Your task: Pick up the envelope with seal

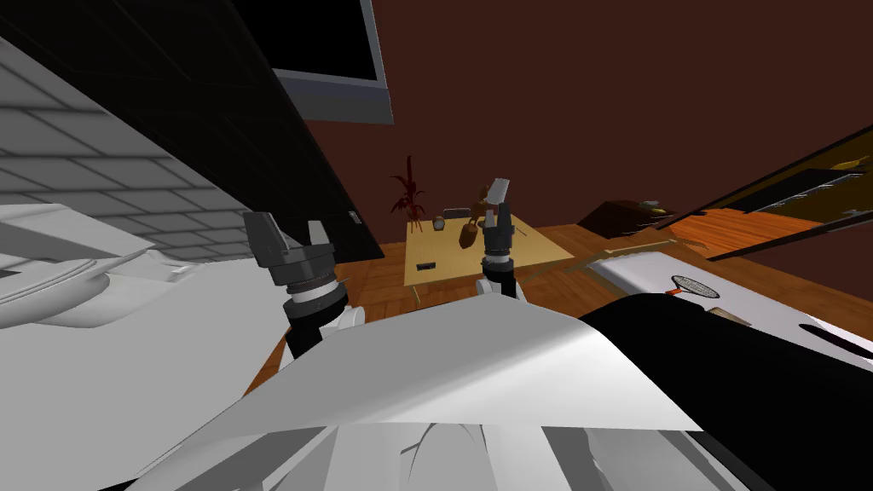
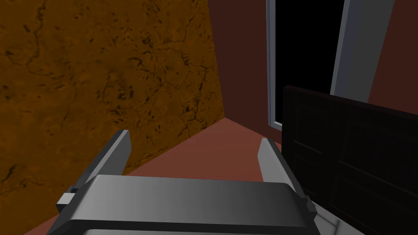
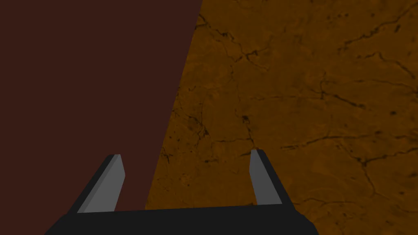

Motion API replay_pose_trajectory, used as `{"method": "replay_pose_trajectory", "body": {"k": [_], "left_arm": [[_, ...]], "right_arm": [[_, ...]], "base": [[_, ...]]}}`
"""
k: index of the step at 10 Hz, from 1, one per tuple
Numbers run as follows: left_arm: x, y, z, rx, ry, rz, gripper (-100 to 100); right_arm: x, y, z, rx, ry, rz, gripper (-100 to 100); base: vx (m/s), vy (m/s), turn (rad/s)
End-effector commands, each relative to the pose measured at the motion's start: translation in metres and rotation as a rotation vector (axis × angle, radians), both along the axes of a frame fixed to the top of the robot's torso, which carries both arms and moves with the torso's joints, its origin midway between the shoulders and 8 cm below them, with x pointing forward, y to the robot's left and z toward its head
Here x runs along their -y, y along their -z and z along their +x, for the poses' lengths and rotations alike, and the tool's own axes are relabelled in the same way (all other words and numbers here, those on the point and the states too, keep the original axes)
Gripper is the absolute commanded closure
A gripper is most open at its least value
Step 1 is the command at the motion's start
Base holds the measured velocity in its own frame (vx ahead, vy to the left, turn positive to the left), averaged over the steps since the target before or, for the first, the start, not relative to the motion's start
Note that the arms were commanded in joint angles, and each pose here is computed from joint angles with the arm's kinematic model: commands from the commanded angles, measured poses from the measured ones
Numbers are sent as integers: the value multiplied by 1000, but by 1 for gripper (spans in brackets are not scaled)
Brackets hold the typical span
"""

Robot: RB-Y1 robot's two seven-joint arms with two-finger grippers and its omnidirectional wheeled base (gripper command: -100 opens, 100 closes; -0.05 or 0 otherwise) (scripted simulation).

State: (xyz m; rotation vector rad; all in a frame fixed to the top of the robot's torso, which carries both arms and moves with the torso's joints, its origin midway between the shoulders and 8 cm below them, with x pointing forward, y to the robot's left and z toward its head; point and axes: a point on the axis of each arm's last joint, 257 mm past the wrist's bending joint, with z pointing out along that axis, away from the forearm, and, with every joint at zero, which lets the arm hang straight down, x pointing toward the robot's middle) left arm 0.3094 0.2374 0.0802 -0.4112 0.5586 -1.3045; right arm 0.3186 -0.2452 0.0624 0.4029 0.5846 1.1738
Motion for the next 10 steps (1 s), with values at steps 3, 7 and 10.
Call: {"method": "replay_pose_trajectory", "body": {"k": [3,7,10], "left_arm": [[0,0,0,0,0,0,0],[0,0,0,0,0,0,0],[0,0,0,0,0,0,0]], "right_arm": [[-18,10,6,-36,-39,-116,-100],[-40,28,14,-82,-79,-266,-100],[-56,47,20,-118,-108,-385,-100]], "base": [[-104,-14,24],[-145,-7,41],[-124,30,41]]}}
